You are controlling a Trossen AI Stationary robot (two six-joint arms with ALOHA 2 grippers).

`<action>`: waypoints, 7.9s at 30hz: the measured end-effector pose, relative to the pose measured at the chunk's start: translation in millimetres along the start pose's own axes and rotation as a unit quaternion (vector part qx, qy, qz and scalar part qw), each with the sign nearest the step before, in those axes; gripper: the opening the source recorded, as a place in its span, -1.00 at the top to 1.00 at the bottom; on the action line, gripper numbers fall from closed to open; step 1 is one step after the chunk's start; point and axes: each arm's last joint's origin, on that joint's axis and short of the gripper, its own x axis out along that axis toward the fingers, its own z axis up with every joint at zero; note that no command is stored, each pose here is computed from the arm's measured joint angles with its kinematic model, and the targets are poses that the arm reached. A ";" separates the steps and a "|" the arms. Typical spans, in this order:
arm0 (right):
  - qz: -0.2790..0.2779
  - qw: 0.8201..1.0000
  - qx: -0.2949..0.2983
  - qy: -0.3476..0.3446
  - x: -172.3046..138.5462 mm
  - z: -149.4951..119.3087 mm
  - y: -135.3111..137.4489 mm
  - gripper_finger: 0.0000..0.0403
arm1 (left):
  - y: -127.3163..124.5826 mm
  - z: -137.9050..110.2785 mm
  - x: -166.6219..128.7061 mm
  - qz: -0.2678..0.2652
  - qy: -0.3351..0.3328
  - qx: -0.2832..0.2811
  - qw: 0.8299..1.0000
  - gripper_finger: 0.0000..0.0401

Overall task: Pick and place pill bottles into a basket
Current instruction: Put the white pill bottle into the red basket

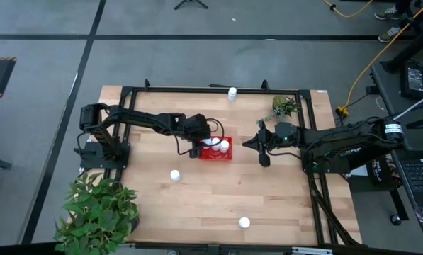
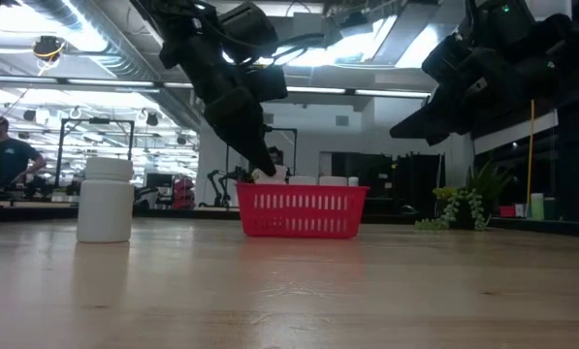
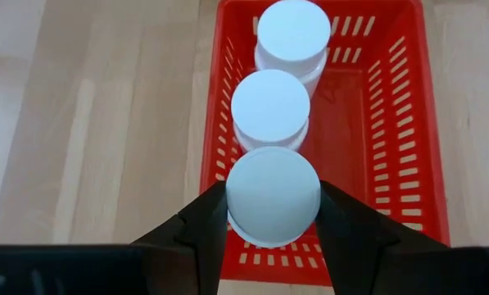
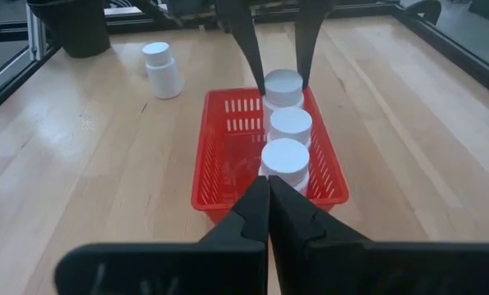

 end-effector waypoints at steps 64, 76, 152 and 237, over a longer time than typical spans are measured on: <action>0.021 1.000 -0.009 0.002 0.6 -0.6 9.5 0.98 | 9.8 -0.5 9.5 -0.024 -0.013 -0.004 1.000 0.11; 0.021 1.000 -0.008 0.002 0.6 -0.5 9.5 0.98 | 10.7 -0.8 9.6 -0.007 -0.010 -0.006 1.000 0.07; 0.011 0.988 0.050 0.148 -3.9 45.6 122.7 0.98 | -33.4 -89.2 -103.7 -0.020 -0.310 -0.005 0.951 0.96; -0.074 0.934 0.170 0.307 15.1 32.9 291.1 -0.52 | -33.2 -88.6 -103.9 -0.021 -0.313 -0.011 0.950 0.96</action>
